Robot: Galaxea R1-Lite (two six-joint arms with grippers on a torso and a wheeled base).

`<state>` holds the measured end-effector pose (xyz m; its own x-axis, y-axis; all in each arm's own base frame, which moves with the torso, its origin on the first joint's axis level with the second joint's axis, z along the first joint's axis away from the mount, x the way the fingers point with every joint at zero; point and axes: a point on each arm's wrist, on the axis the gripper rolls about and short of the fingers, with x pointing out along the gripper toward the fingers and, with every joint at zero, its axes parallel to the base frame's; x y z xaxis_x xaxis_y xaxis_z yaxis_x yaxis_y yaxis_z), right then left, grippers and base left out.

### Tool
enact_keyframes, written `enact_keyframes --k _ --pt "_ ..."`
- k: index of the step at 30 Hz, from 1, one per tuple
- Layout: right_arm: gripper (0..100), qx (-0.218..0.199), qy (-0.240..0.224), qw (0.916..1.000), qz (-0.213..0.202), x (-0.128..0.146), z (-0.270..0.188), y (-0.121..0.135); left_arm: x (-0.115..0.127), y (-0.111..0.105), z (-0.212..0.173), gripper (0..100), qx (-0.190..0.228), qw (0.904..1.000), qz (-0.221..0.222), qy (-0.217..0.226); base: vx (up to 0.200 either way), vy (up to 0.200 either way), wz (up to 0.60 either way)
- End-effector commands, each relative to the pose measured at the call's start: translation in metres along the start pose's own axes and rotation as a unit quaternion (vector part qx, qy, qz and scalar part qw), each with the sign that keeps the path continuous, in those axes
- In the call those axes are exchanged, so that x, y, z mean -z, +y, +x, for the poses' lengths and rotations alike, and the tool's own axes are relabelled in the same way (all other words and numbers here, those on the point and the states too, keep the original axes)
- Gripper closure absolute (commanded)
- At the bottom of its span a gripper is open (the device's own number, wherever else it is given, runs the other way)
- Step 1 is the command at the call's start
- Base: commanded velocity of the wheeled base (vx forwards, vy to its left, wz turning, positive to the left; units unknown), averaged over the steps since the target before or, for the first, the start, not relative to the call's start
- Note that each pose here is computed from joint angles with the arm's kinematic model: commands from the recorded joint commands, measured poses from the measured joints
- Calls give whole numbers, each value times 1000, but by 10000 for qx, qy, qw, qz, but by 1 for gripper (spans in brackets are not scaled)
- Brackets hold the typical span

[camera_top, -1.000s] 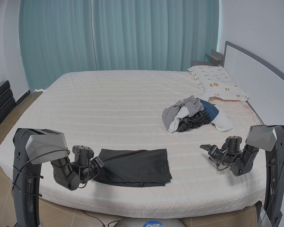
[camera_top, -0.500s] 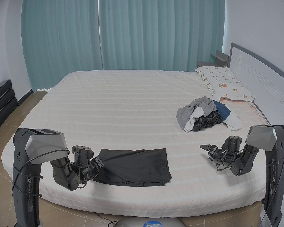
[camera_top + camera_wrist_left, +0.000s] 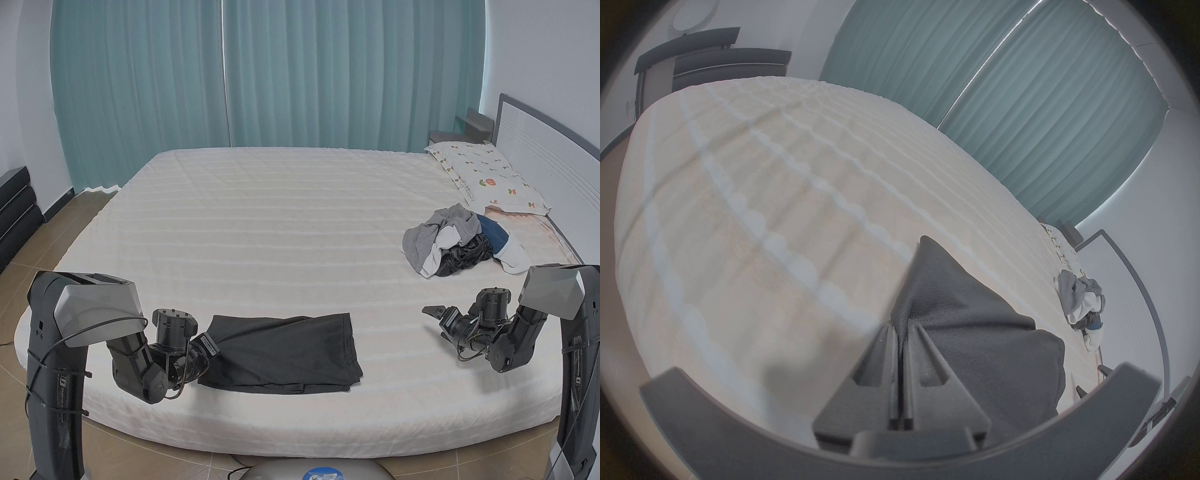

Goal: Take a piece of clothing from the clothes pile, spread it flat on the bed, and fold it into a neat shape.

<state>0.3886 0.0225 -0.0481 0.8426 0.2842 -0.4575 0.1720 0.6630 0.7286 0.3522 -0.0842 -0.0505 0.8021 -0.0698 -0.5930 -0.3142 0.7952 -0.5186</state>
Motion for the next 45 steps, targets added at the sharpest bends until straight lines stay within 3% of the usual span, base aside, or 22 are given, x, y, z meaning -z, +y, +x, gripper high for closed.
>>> enact_keyframes --k 1,14,35,36,45 --pt "0 -1 6 10000 -3 1 0 0 1 1 1 100 -15 10000 0 10 0 200 0" --pt "0 5 11 10000 -1 1 0 0 1 0 0 100 -16 10000 -3 9 0 200 0" --pt "0 5 11 10000 -1 1 0 0 5 0 -3 100 -10 10000 -25 65 0 0 0" --pt "0 -1 6 10000 -3 1 0 0 5 0 -3 0 -15 10000 -24 70 0 0 0" --pt "0 -1 6 10000 -3 1 0 0 3 3 -4 0 -65 9999 -40 67 0 0 0"
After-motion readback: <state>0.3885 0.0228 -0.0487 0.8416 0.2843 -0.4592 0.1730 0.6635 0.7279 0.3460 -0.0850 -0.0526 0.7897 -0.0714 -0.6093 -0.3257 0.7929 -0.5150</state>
